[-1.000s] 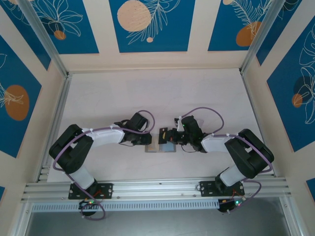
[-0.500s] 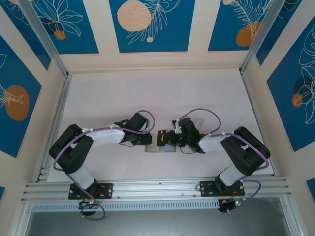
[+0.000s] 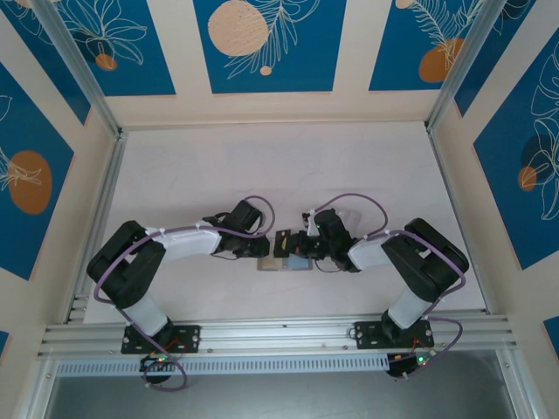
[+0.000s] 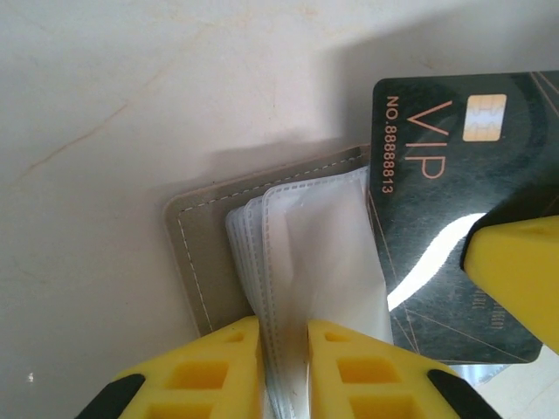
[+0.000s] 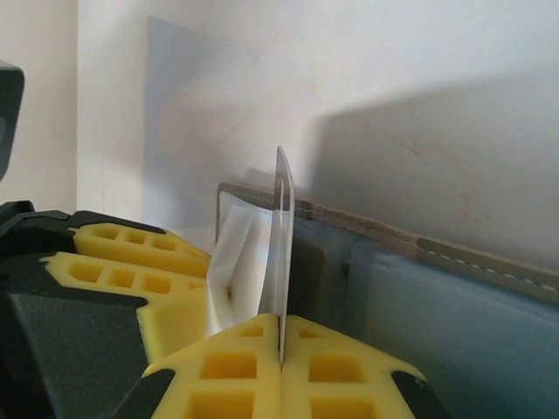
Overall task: Put the credit cards into the card holder
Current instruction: Insert the credit card into the card slot.
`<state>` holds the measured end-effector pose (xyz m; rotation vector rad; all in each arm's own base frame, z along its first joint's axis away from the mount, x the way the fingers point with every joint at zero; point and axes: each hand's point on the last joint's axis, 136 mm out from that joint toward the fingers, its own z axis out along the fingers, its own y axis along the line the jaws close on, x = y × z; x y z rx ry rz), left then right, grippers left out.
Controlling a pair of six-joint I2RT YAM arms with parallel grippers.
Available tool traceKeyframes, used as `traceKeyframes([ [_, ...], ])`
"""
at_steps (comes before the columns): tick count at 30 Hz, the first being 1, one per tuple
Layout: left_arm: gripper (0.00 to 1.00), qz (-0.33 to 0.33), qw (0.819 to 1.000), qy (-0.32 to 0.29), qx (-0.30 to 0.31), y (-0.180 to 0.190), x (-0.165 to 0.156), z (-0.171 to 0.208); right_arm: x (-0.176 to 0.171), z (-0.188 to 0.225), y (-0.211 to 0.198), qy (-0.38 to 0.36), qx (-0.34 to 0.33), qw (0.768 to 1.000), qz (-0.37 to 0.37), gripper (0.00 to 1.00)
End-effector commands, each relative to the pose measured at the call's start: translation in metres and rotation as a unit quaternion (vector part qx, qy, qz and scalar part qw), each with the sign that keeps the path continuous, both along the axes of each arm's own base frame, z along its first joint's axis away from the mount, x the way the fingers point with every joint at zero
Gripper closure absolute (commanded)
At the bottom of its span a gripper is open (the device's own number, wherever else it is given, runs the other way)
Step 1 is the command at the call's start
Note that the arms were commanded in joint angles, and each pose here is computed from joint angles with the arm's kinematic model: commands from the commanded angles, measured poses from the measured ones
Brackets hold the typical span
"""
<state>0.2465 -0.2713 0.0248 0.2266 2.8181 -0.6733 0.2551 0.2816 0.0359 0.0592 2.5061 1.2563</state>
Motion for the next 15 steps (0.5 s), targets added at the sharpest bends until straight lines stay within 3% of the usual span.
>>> traceKeyframes([
  [1,0.81,-0.004,0.993,0.080,0.082,0.0342,-0.0435,-0.0430,-0.0059,-0.0117,0.0024,0.022,-0.007,1.000,0.006,1.00],
  [15,0.69,0.011,0.994,0.068,0.079,0.0402,-0.0440,-0.0339,-0.0098,-0.0214,0.0057,0.046,0.000,0.999,0.015,1.00],
])
